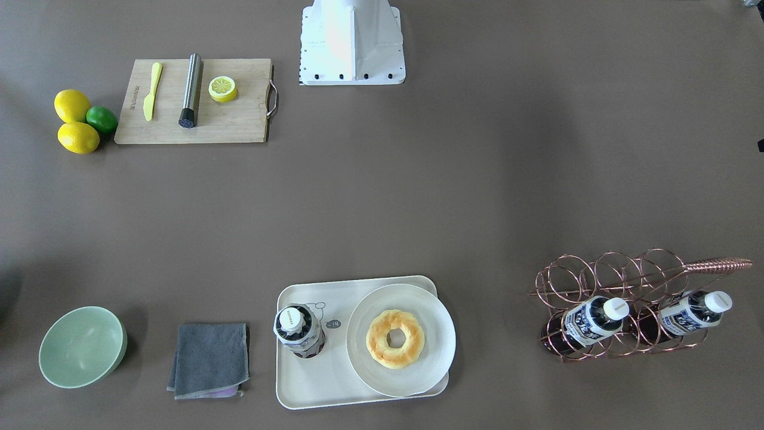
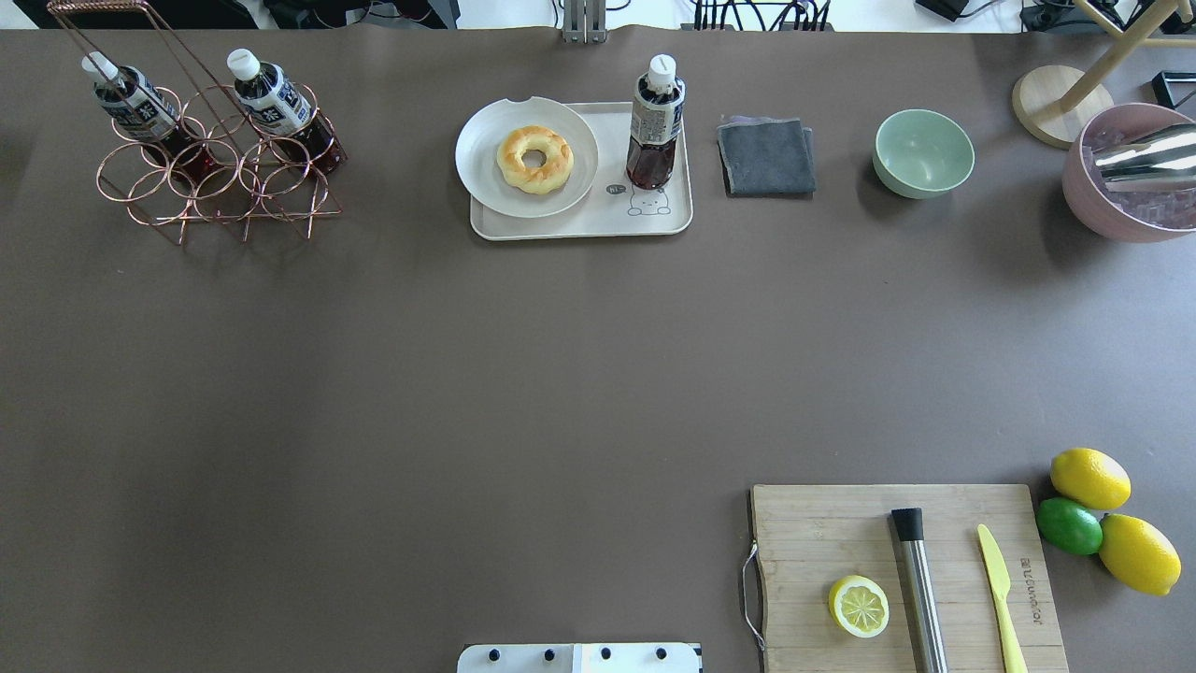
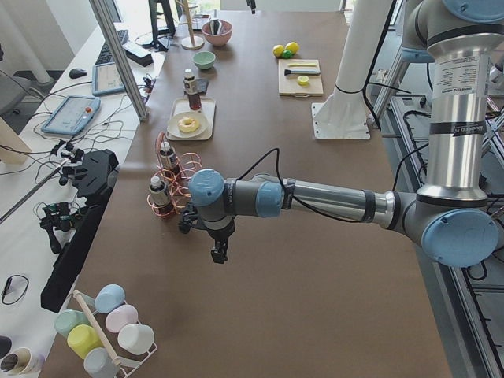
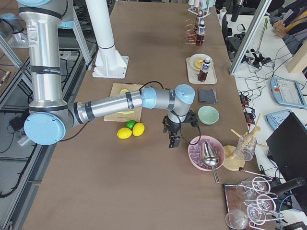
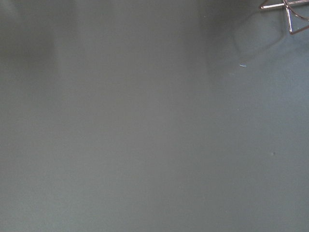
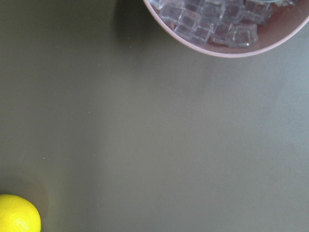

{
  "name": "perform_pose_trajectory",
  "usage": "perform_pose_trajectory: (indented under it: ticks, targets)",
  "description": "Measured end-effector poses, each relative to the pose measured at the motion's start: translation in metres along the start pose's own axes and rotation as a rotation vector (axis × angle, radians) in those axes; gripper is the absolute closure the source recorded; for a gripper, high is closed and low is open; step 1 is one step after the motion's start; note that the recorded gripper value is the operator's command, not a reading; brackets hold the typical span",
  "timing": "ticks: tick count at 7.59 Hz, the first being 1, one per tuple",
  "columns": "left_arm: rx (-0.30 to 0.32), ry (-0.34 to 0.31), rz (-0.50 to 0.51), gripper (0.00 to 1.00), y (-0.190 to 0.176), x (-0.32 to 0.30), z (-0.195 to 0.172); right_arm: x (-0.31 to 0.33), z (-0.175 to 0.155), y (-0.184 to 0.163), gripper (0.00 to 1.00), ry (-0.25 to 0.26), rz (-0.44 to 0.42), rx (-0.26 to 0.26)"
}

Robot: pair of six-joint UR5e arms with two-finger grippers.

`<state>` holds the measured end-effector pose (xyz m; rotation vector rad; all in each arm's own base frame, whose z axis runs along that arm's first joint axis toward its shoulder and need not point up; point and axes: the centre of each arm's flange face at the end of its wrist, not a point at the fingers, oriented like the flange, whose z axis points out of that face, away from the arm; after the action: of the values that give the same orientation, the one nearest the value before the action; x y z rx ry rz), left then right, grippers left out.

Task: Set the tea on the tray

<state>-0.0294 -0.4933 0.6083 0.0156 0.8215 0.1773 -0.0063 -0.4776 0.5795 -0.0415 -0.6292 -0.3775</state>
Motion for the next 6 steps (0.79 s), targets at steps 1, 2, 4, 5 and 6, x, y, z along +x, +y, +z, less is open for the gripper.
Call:
perform_pose_trajectory:
  ticks: [1,2,4,5,6]
  targets:
    - [0.008,0.000,0.011,0.02,-0.011,-0.017,-0.011,0.006,0.011,0.012,0.00,-0.007,-0.019,-0.020]
    - [0.016,0.000,0.016,0.02,-0.017,-0.027,-0.019,0.010,0.017,0.020,0.00,-0.012,-0.051,-0.033]
    - [0.038,-0.007,0.026,0.02,-0.016,-0.027,-0.031,0.015,0.025,0.024,0.00,-0.016,-0.070,-0.047]
    - [0.053,-0.010,0.029,0.02,-0.012,-0.025,-0.038,0.018,0.027,0.024,0.00,-0.016,-0.068,-0.051]
    - [0.061,-0.011,0.027,0.02,-0.008,-0.027,-0.041,0.019,0.026,0.022,0.00,-0.011,-0.067,-0.049]
